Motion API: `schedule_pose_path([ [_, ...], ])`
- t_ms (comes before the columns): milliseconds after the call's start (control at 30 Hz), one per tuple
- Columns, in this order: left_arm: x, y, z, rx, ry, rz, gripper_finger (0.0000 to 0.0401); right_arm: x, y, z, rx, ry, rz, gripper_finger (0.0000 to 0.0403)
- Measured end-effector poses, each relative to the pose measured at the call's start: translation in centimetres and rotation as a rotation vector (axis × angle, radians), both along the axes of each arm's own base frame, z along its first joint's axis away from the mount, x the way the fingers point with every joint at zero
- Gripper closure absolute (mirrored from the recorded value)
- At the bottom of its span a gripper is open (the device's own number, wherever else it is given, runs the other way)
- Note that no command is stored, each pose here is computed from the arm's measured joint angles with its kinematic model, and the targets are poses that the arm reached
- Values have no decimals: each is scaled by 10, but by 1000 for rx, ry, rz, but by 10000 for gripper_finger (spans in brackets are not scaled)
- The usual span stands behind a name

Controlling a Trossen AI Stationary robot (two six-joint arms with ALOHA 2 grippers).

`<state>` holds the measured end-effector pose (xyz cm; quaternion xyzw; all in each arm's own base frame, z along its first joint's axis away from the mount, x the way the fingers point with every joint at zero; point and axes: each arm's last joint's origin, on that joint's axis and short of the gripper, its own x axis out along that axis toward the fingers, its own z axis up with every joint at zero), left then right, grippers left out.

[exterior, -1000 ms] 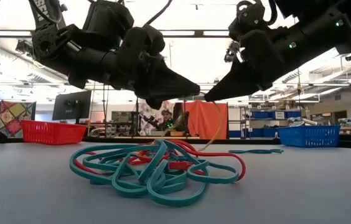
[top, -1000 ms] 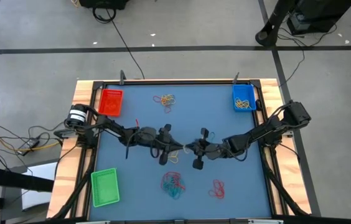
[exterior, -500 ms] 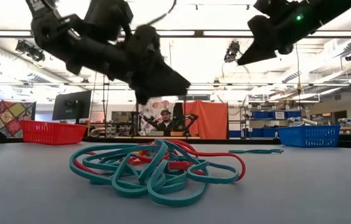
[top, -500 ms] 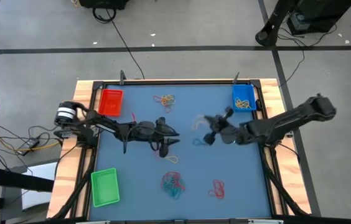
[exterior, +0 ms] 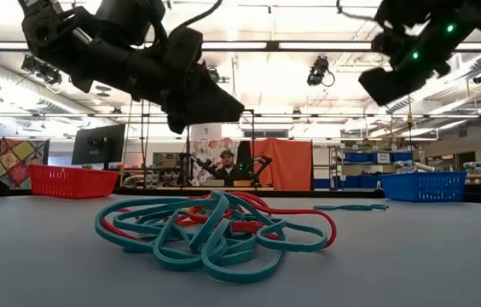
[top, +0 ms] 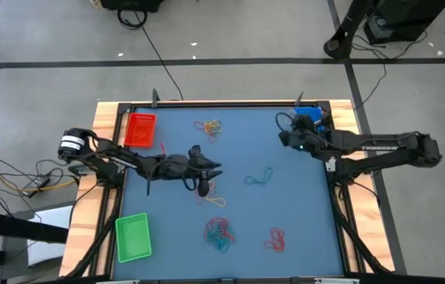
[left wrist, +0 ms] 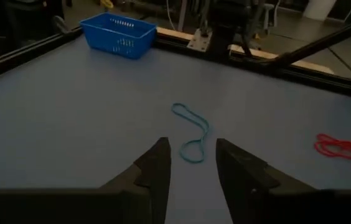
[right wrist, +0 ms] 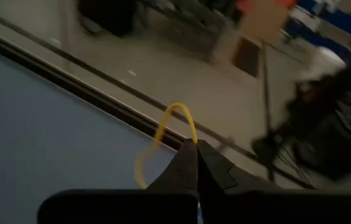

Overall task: Sort rubber bands into baskets
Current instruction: Put the yellow rubber band into the blue basket

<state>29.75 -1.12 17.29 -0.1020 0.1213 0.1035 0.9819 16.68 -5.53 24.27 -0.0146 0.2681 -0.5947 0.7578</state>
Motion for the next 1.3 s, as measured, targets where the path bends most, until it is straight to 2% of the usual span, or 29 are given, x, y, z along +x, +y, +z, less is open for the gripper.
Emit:
schedule_pose_path([
  [167,0,-2,-2,-24,13,0,271,-13,-18,-11,96,70,-123,401],
  [333,-1,-9,-2,-46,10,-5,271,-20,-30,-18,168,120,-192,401],
  [667,-3,-30,-2,-58,2,-33,271,-33,-48,-21,226,153,-293,401],
  [867,-5,-40,-2,-41,2,-37,271,-38,-53,-19,163,189,-358,401],
  [1033,-3,-27,-1,38,11,4,271,-38,-54,-21,209,154,-351,400],
  [1167,-2,-7,-4,31,45,32,271,-40,-55,-27,242,155,-359,400],
  [1300,-5,6,-13,-3,140,61,271,-42,-58,-41,267,180,-408,399],
])
